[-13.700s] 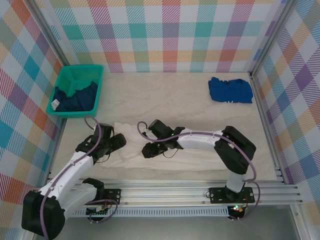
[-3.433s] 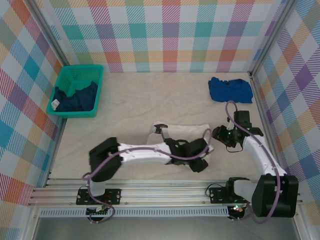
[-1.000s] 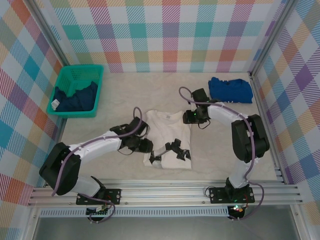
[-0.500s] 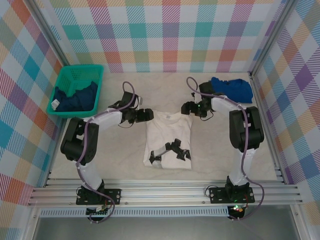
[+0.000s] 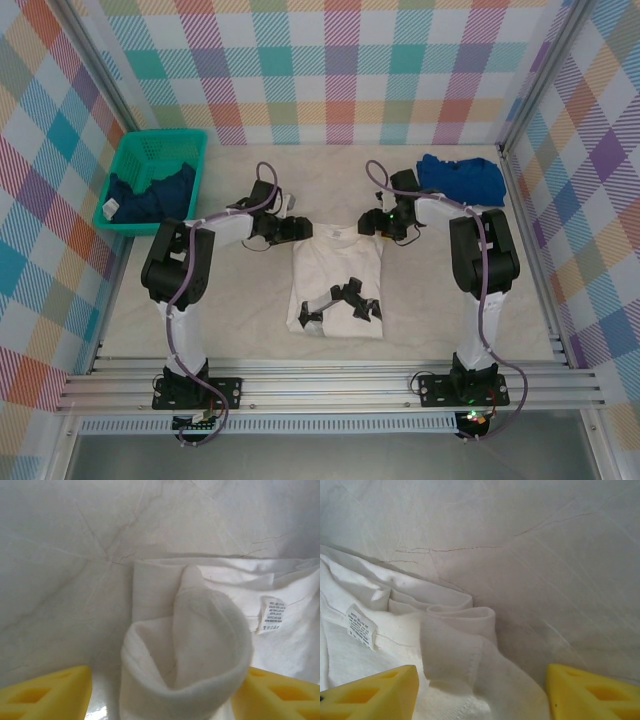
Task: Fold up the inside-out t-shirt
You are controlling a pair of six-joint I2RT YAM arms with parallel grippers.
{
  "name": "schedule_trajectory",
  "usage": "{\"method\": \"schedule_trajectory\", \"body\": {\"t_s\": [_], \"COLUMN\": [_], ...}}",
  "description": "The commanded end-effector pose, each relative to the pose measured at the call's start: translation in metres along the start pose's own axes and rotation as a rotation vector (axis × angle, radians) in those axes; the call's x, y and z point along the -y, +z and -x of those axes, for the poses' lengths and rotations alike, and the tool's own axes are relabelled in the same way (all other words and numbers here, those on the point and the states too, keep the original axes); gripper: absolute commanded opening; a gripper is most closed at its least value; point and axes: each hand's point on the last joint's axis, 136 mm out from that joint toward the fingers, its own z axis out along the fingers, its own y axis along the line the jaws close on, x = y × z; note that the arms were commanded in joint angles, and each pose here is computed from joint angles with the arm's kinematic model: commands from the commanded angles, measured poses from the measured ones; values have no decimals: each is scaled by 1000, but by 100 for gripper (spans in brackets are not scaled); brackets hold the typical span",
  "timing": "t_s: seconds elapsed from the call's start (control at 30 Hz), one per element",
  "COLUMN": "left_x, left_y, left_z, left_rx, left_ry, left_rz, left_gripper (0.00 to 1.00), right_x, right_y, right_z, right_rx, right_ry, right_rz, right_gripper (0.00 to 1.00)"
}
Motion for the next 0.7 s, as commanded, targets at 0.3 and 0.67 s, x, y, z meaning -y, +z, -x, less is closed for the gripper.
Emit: {"method": "schedule_trajectory", "body": {"t_s": [0.3, 0.67], "left_x": [23, 19], "left_y": [28, 33], "left_z": [-23, -9], "left_rx": [-68, -41], "left_ry": [1, 12], "left_rz": [-155, -135], "left_gripper": [42, 10], "right_x": [-38, -33], "right_y": [23, 22], "right_z": [-27, -6], "right_rx": [-77, -13], "right_ry": [9, -28], "right_rz": [163, 127], "right_gripper": [43, 15]}}
